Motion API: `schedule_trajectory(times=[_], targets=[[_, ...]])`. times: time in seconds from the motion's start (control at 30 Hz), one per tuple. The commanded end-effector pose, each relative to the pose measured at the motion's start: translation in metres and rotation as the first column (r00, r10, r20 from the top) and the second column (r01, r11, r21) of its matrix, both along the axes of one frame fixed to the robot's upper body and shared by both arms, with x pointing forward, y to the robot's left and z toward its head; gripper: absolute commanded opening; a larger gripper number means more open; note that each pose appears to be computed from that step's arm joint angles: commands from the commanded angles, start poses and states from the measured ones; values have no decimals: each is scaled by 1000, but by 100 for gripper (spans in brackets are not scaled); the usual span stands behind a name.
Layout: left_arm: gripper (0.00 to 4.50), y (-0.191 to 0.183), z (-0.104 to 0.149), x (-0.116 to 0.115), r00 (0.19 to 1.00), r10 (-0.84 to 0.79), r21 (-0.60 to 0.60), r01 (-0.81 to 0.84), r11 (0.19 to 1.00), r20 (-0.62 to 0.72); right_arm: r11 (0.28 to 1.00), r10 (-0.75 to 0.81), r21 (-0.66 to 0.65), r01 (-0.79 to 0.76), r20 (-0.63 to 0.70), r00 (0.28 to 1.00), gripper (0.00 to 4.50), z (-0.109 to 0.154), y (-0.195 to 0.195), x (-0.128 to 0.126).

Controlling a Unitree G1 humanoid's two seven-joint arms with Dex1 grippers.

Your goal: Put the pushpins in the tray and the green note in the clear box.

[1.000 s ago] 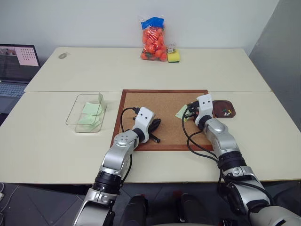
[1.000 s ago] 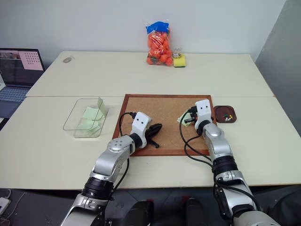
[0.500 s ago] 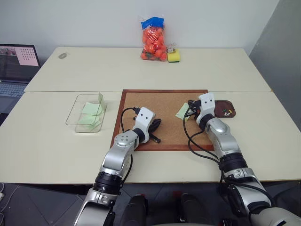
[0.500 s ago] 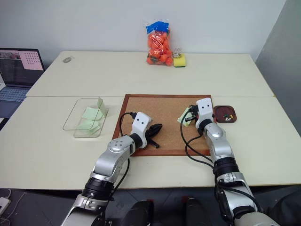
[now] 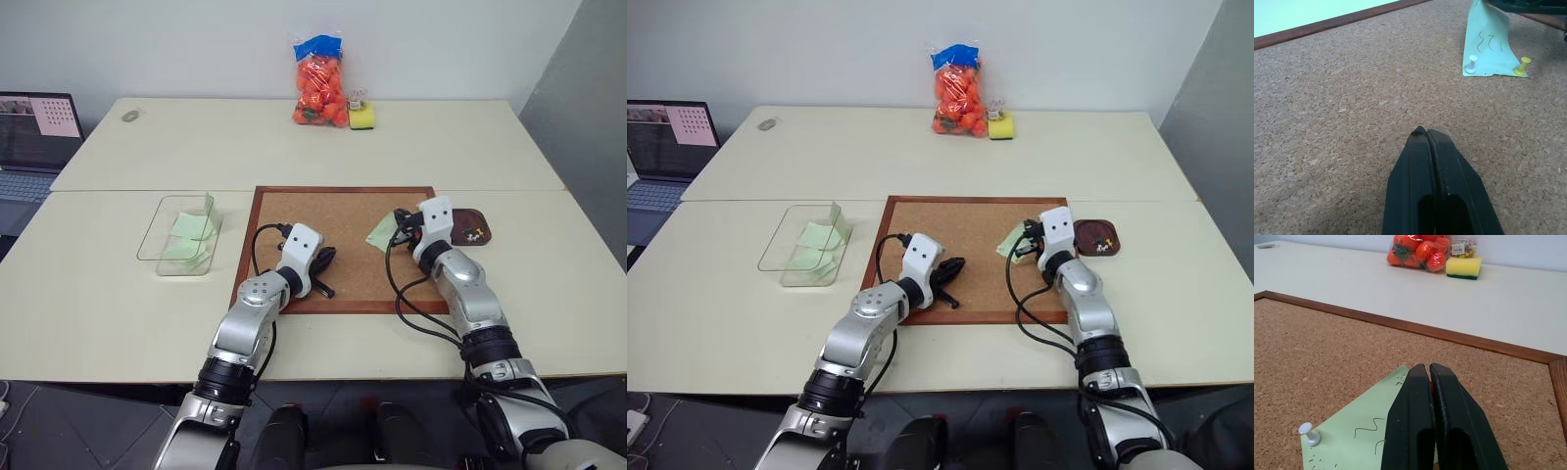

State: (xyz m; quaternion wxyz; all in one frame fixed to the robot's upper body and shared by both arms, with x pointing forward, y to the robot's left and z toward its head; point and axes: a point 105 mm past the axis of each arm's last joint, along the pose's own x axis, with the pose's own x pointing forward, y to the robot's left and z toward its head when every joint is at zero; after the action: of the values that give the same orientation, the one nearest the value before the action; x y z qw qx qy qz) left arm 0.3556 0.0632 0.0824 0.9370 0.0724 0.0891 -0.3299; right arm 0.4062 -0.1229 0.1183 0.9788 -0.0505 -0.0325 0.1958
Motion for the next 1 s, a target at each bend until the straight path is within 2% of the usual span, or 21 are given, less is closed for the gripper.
schedule_trajectory(times=[0.03,0.43,0.57,0.7,1.0], targets=[[0,-10,-16,-9,997,-41,18,42,999,-60,999,51,-2,-51,56,997,1,16,4,-7],[0,-11,-16,-8,998,-36,16,37,999,-58,998,56,3,-56,72,996,1,22,4,-10],[0,-11,-15,-8,998,-36,16,37,999,-57,995,76,-67,-75,18,997,1,8,7,-12],[0,-11,-15,-8,998,-36,18,37,999,-57,993,88,-82,-88,-1,996,1,2,10,-15],[0,-11,-15,-8,998,-35,20,36,999,-54,999,-38,-34,42,118,992,1,30,-9,-5]])
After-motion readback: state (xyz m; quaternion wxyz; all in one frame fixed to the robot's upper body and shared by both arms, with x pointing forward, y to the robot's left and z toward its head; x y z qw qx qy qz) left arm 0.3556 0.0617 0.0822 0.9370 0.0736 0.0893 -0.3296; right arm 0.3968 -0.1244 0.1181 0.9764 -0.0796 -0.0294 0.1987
